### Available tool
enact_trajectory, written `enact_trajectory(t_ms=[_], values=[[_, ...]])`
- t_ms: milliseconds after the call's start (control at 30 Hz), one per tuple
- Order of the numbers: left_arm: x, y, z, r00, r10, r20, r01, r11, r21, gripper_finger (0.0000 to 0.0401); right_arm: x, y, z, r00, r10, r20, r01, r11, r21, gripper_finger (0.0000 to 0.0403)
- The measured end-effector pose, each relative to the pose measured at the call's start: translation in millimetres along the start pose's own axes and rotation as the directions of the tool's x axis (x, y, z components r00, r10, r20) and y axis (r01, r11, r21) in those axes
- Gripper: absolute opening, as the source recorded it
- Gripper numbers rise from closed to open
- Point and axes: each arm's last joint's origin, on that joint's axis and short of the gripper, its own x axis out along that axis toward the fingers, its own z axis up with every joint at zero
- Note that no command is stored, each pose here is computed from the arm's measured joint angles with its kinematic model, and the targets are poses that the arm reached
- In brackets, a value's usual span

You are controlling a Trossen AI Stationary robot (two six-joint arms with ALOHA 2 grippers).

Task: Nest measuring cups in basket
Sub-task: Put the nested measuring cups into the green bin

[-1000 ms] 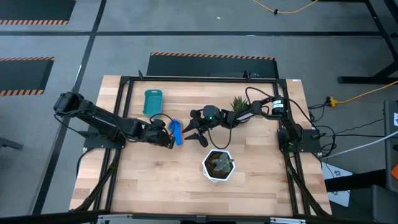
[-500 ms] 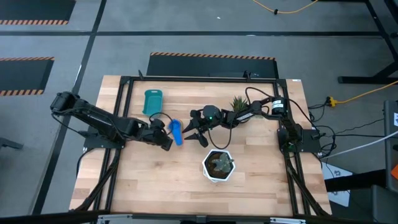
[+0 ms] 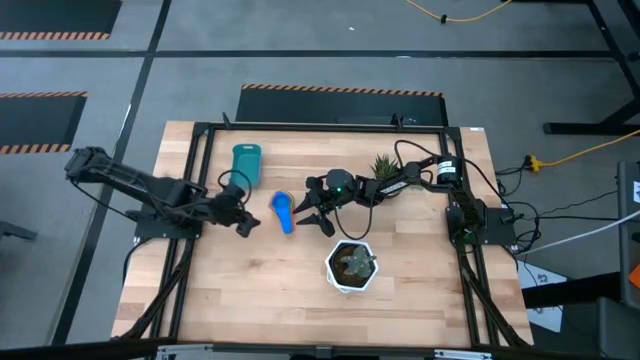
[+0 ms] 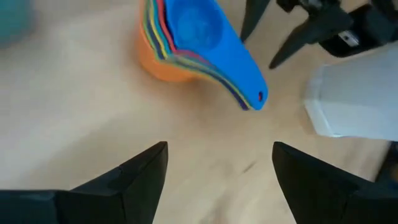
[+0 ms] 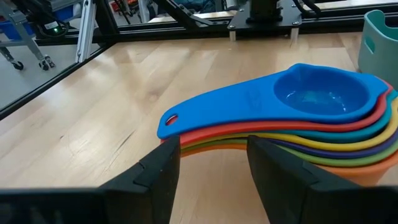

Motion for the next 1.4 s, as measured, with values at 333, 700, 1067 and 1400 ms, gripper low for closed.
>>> enact_trajectory(t_ms=[333,700,1067,1400], values=[[49.3,40.5,-34.9,0.911,-0.38,0.16,0.408,0.89,-0.205,0.0281,-0.1,-0.2,0.0,1.0,-0.002,0.0,0.002,1.0,0.0,0.019],[61.7,49.7,-40.0,0.916,-0.336,0.218,0.386,0.886,-0.257,0.0278,-0.8,-1.6,0.0,1.0,-0.012,0.0,0.012,1.0,-0.001,0.019],[80.0,42.0,-43.5,0.904,-0.355,0.239,0.417,0.856,-0.305,0.0278,-2.8,-4.6,-6.8,0.998,-0.021,-0.062,0.023,0.999,0.03,0.019],[105.0,18.3,-41.9,0.927,-0.302,0.224,0.362,0.878,-0.313,0.0278,-3.0,-4.3,-10.2,0.995,-0.019,-0.094,0.022,0.999,0.023,0.019]])
